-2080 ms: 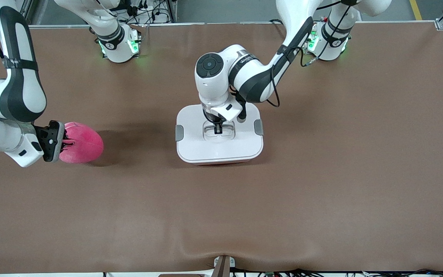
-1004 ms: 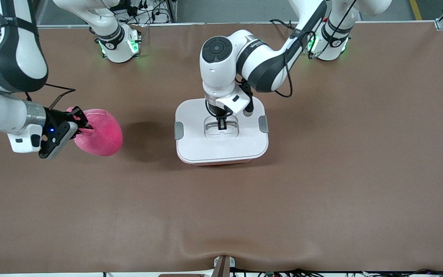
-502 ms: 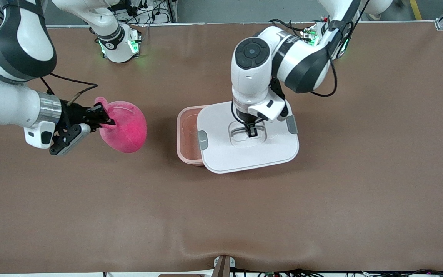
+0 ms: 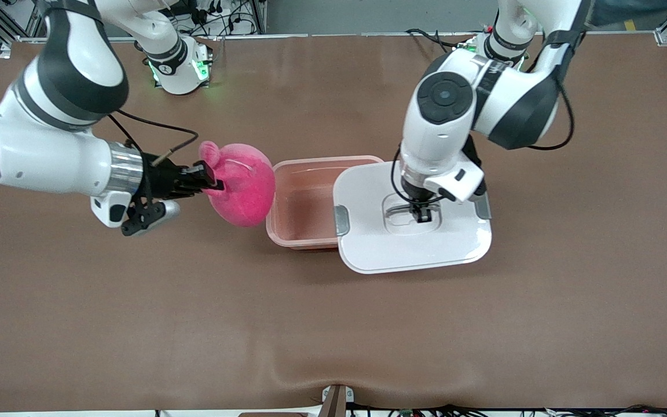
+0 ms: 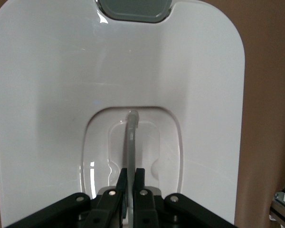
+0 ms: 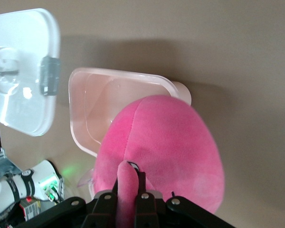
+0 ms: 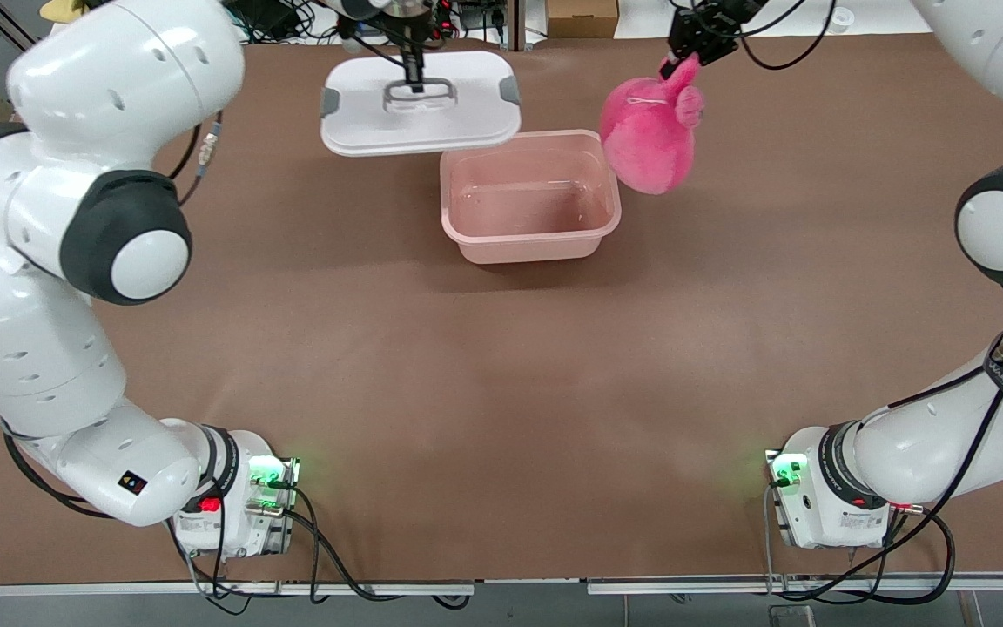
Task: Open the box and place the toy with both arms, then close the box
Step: 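Lift the lid aside with the left gripper while the right gripper carries the toy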
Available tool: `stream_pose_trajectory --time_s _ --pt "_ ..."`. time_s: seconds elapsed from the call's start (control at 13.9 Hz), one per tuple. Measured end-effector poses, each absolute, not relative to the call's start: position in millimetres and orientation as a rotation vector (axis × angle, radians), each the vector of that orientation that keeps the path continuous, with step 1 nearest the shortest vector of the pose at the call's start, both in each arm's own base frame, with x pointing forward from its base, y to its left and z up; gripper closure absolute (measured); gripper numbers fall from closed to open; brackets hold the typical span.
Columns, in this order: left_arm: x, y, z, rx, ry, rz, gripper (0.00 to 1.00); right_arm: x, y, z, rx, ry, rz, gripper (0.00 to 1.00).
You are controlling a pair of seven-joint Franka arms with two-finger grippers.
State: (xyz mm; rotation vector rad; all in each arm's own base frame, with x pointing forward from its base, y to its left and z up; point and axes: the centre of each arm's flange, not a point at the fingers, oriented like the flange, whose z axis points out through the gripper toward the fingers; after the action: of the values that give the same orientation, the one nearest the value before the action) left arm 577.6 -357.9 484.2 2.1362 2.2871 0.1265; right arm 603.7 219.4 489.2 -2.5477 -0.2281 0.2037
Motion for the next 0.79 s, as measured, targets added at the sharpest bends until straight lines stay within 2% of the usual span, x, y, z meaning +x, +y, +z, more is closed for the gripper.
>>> stream_pose_trajectory --time_s 0.5,0.79 --pt "568.7 -285.5 493.3 2.123 2.204 0.159 0.93 600.4 304.8 458.0 -2.581 -0.048 0.154 0.89" --pt "546.7 -229.6 479.4 2.161 2.123 0.19 0.93 597.4 328.3 439.0 -2.545 0.049 0.205 0.89"
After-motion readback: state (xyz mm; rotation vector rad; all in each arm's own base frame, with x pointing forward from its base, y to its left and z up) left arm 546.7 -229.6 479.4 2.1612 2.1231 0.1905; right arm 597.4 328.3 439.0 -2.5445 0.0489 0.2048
